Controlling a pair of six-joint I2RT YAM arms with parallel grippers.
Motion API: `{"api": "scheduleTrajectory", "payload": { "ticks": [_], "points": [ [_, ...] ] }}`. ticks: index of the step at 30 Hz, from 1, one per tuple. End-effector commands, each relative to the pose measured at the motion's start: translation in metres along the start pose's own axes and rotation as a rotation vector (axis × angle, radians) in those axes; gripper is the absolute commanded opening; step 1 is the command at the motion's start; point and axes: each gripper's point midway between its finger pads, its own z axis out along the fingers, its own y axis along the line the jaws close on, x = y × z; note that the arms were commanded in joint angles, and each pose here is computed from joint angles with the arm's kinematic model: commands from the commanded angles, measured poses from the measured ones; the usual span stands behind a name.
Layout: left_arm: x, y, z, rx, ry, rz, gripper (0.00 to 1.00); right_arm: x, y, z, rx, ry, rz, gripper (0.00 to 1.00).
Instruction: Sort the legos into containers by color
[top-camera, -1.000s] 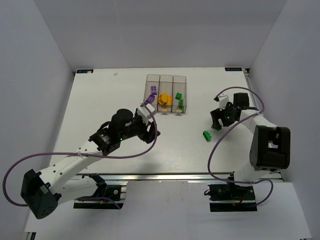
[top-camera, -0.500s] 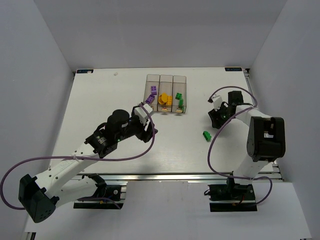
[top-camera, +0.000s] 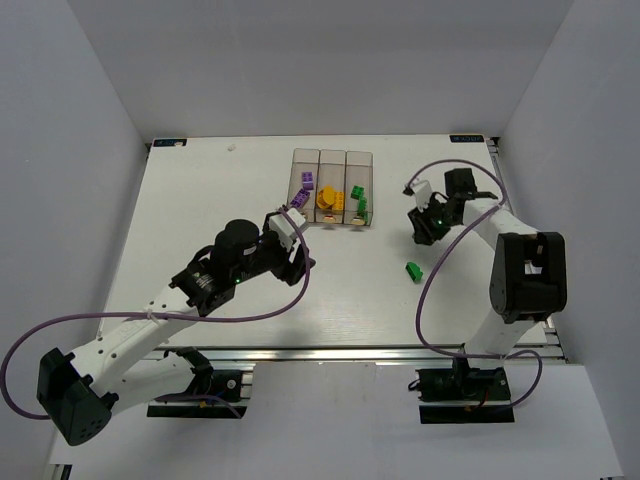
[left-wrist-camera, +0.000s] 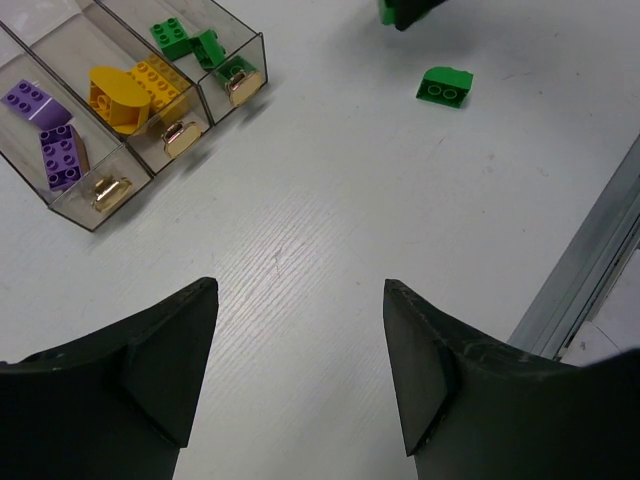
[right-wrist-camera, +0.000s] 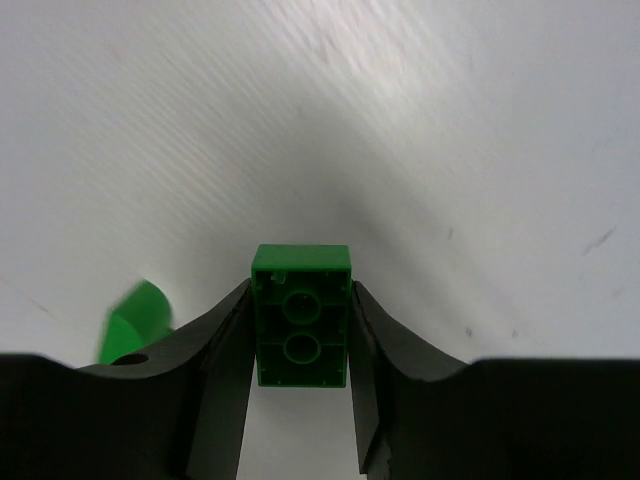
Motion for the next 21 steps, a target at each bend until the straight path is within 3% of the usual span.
{"api": "scheduleTrajectory", "payload": {
  "ticks": [1,8,12,16,20,21],
  "points": [
    [0.002,-0.001,-0.001,0.006,-0.002,0.013,0.77,-0.086,0.026,-0.031,-0.066,-0.194,-0.109,0.00],
    [0.012,0.006,0.000,-0.029,0.018,0.028,0.78,-0.190,0.070,-0.019,-0.145,-0.324,-0.164,0.03],
    [0.017,0.010,-0.001,-0.054,0.013,0.030,0.79,-0.241,0.053,-0.010,-0.075,-0.365,-0.151,0.05],
    [0.015,0.007,0.001,-0.039,-0.003,0.024,0.80,-0.257,0.037,0.012,-0.038,-0.356,-0.099,0.12],
    [0.017,-0.002,0.011,0.005,-0.002,-0.050,0.80,-0.254,0.027,0.036,-0.031,-0.326,-0.066,0.46],
    [0.016,-0.005,0.013,0.021,-0.004,-0.050,0.80,-0.253,0.026,0.039,-0.033,-0.324,-0.062,0.51]
  ]
}}
